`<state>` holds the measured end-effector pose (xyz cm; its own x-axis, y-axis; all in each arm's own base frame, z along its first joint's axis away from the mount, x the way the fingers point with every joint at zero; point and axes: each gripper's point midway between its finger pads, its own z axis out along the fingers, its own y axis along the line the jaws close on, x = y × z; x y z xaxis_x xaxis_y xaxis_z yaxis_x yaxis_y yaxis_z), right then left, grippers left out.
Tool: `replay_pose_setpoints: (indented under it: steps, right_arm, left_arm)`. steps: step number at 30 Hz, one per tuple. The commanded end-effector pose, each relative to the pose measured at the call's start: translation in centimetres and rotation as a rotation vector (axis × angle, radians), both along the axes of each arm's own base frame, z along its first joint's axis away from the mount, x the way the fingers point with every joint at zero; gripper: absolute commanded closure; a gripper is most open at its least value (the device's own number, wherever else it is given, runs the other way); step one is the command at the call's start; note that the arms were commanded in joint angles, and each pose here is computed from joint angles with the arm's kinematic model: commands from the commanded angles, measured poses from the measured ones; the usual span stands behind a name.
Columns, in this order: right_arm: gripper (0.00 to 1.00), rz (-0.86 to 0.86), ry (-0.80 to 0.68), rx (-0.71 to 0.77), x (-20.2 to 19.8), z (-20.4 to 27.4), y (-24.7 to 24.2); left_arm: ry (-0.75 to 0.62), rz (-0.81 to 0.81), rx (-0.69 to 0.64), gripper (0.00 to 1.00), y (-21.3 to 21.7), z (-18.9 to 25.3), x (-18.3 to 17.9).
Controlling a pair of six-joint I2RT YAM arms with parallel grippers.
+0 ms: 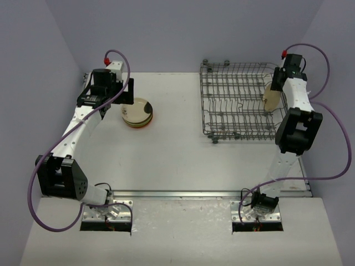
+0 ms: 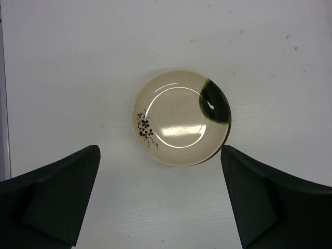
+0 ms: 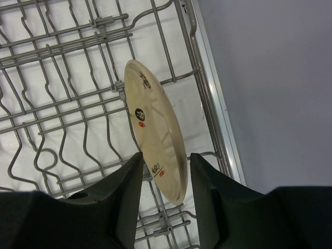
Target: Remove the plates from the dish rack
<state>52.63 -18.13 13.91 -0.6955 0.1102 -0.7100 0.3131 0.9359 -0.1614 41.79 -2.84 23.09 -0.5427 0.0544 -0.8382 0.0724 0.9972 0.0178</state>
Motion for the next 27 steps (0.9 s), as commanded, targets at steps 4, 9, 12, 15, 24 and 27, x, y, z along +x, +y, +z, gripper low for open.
replay_pose_setpoints:
  steps: [4, 9, 12, 15, 24, 27]
  right_arm:
    - [0.58, -0.026, -0.052, -0.059, 1.5, -0.2, -1.7]
    - [0.61, -0.029, -0.040, -0.080, 1.3, -0.4, -2.0]
    - [0.67, -0.024, -0.035, -0.088, 1.3, -0.6, -2.1]
    - [0.74, -0.006, -0.019, -0.113, 1.1, -0.6, -2.3]
    - [0.94, 0.051, -0.072, -0.159, 0.1, 3.1, -1.4]
    - [1.00, 0.071, -0.087, -0.152, -0.4, 4.3, -0.7]
  left_arm:
    - [-0.070, -0.015, -0.002, 0.00, -0.5, 2.0, 0.9]
    - [-0.070, -0.016, -0.008, 0.00, -0.6, 2.0, 0.9]
    - [-0.071, -0.015, -0.010, 0.00, -0.7, 2.1, 1.0]
    - [-0.072, -0.013, -0.012, 0.00, -0.6, 2.3, 1.0]
    - [-0.067, -0.010, -0.019, 0.00, -0.7, 2.2, 0.9]
    - [-0.067, -0.008, -0.023, 0.00, -0.7, 2.2, 1.0]
